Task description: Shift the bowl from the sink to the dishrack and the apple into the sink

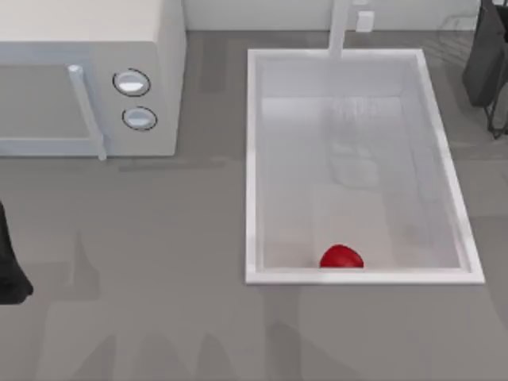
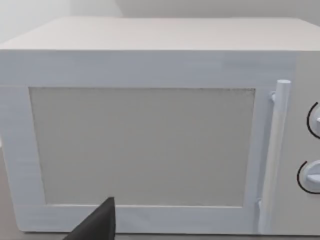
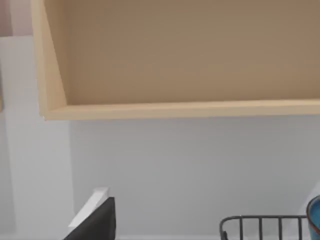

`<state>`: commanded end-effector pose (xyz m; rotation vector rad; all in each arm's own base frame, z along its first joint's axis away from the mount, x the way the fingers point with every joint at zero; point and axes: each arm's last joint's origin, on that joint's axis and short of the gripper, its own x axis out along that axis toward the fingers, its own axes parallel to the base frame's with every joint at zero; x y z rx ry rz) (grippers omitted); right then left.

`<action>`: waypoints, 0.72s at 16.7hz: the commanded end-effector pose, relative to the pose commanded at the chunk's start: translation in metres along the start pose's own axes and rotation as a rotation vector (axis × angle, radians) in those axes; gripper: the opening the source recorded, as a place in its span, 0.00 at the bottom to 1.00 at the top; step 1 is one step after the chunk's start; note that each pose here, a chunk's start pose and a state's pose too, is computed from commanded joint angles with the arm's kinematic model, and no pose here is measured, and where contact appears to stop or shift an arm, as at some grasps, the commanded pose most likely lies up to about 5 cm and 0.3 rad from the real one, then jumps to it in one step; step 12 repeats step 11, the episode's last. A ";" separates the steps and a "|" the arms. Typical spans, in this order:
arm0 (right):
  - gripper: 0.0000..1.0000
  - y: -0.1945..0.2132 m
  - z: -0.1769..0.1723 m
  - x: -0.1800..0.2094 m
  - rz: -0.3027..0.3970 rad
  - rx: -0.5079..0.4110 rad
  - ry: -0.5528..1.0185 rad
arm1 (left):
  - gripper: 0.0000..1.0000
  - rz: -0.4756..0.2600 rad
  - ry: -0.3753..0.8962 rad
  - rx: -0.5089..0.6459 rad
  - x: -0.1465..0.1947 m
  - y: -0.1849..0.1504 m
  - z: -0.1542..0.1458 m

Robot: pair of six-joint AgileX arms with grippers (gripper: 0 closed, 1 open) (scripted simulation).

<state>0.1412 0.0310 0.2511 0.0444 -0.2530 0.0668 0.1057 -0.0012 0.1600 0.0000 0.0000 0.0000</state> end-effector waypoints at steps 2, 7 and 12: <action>1.00 -0.009 -0.007 -0.023 0.016 0.000 0.033 | 1.00 0.000 0.000 0.000 0.000 0.000 0.000; 1.00 -0.027 -0.060 -0.054 -0.032 -0.028 0.202 | 1.00 0.000 0.000 0.000 0.000 0.000 0.000; 1.00 -0.033 -0.078 -0.059 -0.067 -0.044 0.253 | 1.00 0.000 0.000 0.000 0.000 0.000 0.000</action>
